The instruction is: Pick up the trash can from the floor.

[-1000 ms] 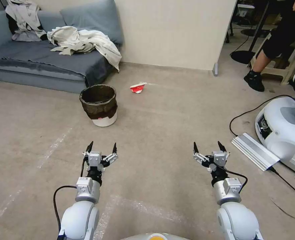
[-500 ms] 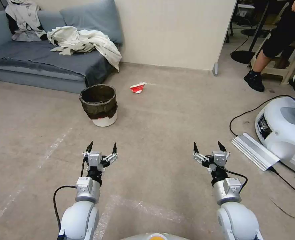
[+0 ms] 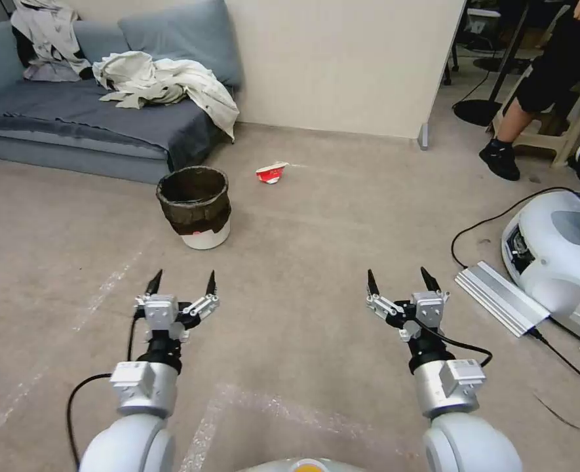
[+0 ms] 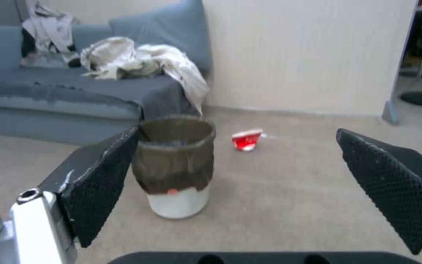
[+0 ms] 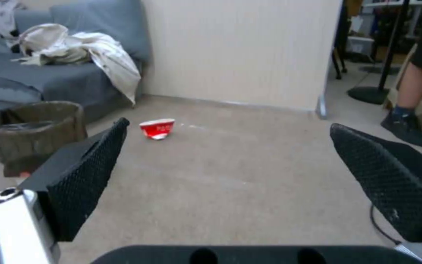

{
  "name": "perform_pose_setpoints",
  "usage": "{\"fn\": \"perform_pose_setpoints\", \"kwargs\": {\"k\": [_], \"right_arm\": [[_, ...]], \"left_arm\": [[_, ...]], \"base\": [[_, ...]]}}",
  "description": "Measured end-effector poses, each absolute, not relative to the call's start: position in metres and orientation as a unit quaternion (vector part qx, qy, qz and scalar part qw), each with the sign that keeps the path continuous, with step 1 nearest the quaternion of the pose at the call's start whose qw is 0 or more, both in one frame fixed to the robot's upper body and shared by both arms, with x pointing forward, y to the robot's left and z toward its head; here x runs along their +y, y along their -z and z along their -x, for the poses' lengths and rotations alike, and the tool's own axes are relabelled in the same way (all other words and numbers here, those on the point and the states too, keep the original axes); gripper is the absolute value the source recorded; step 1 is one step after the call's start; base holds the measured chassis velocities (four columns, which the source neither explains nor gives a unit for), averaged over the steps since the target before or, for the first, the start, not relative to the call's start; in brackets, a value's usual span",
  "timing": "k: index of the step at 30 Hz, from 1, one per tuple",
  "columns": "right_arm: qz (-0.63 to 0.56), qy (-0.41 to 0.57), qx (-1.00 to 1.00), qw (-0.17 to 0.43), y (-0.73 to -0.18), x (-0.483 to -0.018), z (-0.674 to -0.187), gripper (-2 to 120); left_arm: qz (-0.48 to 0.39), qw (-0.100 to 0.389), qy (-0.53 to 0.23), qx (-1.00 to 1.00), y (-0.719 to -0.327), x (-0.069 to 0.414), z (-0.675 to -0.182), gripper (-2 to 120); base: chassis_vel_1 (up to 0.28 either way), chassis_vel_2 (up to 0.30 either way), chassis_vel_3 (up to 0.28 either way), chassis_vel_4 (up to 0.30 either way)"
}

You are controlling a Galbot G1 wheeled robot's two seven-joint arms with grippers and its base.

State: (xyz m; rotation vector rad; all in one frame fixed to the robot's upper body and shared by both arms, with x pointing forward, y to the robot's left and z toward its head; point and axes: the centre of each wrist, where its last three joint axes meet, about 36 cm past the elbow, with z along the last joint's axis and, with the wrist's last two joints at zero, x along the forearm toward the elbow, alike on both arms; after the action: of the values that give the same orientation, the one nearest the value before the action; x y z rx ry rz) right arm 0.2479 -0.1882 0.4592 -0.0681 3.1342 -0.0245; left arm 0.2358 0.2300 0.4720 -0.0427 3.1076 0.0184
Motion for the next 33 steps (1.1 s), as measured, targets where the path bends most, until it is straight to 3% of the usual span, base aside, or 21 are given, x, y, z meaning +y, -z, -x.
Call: {"fn": "perform_pose_setpoints", "kwargs": {"k": [6, 33], "right_arm": [[0.015, 0.01, 1.0, -0.001, -0.46, -0.194, -0.247, 100], [0.028, -0.005, 0.999, -0.025, -0.449, -0.208, -0.254, 100]], "left_arm": [[0.026, 0.008, -0.013, 1.0, -0.5, 0.233, -0.215, 100], [0.036, 0.0, -0.022, 0.999, -0.478, 0.237, -0.214, 100]], "base": [[0.0, 0.0, 0.0, 0.0], [0.0, 0.0, 0.0, 0.0]]}}
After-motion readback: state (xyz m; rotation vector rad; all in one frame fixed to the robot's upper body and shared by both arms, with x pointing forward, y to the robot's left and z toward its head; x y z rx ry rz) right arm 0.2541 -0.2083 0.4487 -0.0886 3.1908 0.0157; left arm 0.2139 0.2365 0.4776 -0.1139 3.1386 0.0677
